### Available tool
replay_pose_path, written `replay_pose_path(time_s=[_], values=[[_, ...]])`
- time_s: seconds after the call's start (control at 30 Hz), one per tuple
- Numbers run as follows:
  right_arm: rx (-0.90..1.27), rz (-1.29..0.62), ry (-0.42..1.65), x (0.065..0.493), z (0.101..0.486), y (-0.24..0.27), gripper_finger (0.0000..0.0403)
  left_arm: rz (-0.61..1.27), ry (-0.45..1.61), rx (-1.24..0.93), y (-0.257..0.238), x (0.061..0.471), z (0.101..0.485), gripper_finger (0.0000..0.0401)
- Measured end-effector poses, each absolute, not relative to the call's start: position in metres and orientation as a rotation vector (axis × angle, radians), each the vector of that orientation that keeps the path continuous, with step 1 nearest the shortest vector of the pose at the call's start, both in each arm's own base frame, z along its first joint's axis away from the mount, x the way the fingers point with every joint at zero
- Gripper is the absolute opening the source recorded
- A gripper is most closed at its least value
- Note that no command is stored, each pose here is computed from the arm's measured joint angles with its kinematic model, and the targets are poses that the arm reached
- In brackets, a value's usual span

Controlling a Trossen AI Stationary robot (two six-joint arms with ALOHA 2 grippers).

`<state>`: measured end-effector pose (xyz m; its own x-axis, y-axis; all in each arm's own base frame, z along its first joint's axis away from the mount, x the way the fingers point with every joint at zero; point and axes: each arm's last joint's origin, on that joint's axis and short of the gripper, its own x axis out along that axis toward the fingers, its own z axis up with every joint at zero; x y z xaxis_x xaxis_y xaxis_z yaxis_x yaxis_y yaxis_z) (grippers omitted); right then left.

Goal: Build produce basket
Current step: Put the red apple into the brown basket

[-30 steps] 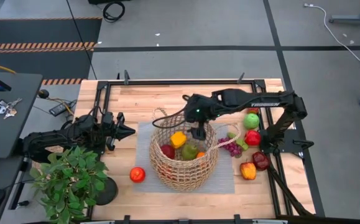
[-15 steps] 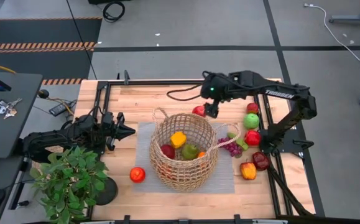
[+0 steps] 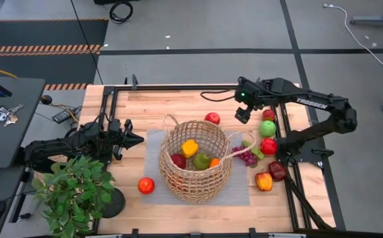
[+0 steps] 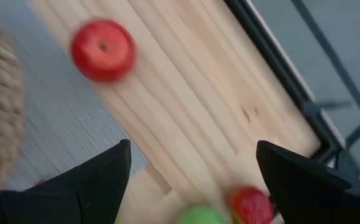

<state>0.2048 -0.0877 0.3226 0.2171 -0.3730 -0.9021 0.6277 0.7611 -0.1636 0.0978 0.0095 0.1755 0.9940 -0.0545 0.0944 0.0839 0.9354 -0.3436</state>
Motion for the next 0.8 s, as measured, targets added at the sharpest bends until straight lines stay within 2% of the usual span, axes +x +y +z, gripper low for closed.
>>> replay_pose_path(time_s=[0.2,0.43,0.8], values=[[0.403,-0.837,1.199,0.187,0.301,-0.102,0.0348,-0.071,-0.084,-0.355,0.01,0.098,0.176,0.0032],[0.515,-0.941,1.387,0.174,0.272,-0.124,0.0352,-0.071,-0.084,-0.355,0.01,0.098,0.175,0.0029],[0.651,-1.041,1.592,0.173,0.24,-0.153,0.0398,-0.071,-0.084,-0.355,0.01,0.098,0.175,0.0031]])
